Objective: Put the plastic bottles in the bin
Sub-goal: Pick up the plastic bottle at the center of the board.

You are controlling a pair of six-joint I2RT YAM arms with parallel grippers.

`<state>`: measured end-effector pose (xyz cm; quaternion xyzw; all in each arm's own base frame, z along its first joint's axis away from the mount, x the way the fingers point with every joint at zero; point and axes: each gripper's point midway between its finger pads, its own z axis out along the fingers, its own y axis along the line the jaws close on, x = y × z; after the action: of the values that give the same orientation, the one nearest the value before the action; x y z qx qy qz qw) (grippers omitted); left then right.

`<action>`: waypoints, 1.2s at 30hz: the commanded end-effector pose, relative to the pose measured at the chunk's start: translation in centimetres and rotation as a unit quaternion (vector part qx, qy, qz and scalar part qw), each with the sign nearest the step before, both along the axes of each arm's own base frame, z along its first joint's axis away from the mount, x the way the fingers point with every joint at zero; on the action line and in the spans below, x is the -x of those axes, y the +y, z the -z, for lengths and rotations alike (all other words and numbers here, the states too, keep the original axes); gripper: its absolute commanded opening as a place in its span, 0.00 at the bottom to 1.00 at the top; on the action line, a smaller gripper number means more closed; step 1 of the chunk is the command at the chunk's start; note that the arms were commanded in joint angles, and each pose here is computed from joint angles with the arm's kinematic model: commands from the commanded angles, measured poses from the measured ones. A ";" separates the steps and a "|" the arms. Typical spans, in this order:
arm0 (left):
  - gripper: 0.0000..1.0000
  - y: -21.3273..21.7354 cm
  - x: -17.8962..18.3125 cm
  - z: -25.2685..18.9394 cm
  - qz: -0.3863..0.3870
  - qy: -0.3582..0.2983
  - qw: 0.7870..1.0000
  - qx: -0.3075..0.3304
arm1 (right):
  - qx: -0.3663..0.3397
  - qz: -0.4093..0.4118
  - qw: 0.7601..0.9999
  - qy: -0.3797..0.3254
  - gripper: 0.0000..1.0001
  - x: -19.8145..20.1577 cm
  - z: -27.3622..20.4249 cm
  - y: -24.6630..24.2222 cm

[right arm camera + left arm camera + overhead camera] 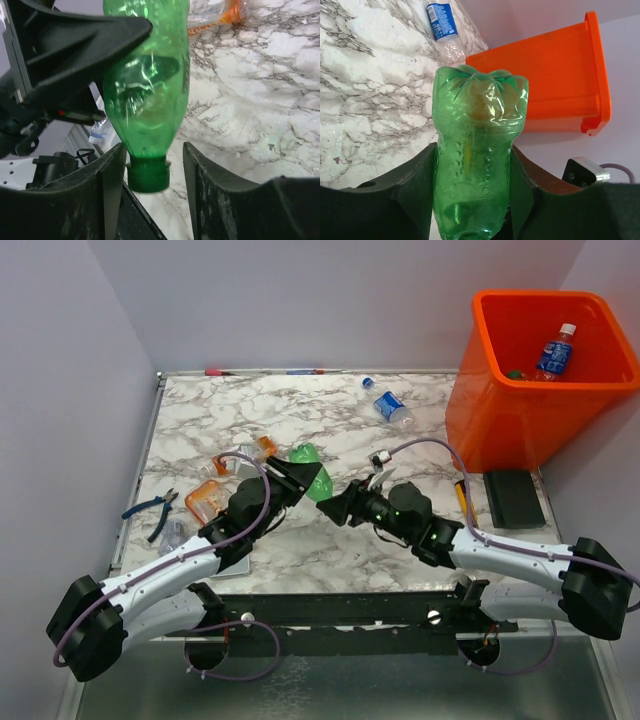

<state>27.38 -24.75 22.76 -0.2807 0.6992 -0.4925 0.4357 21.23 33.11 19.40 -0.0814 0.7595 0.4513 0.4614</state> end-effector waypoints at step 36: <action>0.99 1.3 7.1 -4.5 0.348 -0.485 0.533 -0.600 | 0.340 -0.121 0.928 0.093 0.00 8.4 -4.6 -11.3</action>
<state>23.28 -23.09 32.95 0.3814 0.6372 -0.1879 0.6428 14.35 24.65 25.30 -0.2513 0.8679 0.2792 0.3250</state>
